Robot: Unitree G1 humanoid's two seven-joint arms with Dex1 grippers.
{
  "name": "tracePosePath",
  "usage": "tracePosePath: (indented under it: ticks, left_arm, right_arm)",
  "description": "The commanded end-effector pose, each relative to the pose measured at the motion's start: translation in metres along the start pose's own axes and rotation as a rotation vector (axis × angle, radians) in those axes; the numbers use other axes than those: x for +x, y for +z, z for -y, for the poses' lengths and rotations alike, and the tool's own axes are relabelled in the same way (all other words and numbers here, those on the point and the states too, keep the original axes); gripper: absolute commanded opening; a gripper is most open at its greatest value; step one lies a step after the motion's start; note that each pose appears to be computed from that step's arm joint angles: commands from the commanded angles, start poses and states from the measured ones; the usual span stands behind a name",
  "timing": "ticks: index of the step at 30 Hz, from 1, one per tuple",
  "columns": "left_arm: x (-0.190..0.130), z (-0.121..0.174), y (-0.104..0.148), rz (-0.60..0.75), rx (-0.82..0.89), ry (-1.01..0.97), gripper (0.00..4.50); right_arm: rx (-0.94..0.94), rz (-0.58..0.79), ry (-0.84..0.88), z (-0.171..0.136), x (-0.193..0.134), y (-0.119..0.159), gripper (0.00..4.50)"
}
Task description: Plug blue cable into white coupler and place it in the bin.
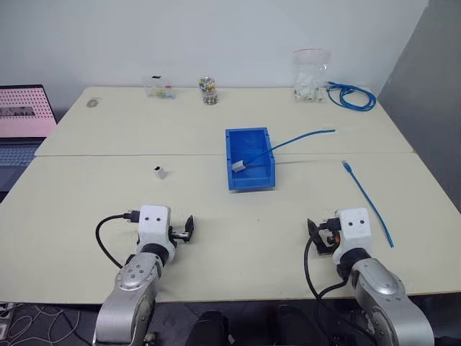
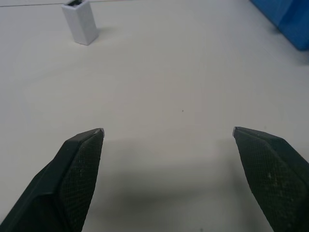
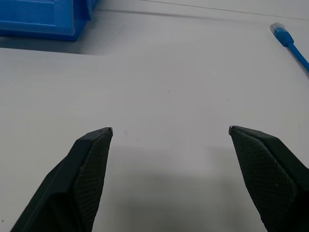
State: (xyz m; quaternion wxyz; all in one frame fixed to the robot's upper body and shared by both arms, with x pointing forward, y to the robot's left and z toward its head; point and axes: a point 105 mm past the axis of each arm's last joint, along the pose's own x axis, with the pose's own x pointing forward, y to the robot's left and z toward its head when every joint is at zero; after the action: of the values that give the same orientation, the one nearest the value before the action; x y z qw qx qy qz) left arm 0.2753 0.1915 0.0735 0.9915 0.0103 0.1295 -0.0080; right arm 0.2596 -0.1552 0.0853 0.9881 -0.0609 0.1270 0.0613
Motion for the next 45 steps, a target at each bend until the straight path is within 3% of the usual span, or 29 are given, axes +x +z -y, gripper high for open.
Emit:
tracePosePath:
  ticks: [1,23,28,34,41,45]
  left_arm:
    - [-0.004,-0.006,0.015,0.064,-0.018,0.039,4.50]
    - [-0.007,0.022,0.018,0.073,-0.070,-0.118,4.50]
    - [-0.020,0.072,0.052,0.167,0.075,-0.562,4.50]
    - [-0.023,0.126,0.076,0.202,0.309,-1.093,4.50]
    - [-0.001,0.169,0.081,0.209,0.493,-1.358,4.50]
    - [0.023,0.178,0.090,0.243,0.533,-1.330,4.50]
  right_arm:
    - [-0.014,0.053,-0.011,0.001,0.000,0.011,4.11]
    - [-0.029,0.069,-0.028,0.006,0.002,0.014,4.11]
    - [-0.090,0.116,-0.048,0.037,0.006,0.038,4.11]
    - [-0.092,0.062,0.029,0.088,0.028,0.048,4.11]
    - [-0.158,-0.008,0.164,0.131,0.070,0.048,4.11]
    - [-0.091,-0.043,0.203,0.145,0.096,0.049,4.11]
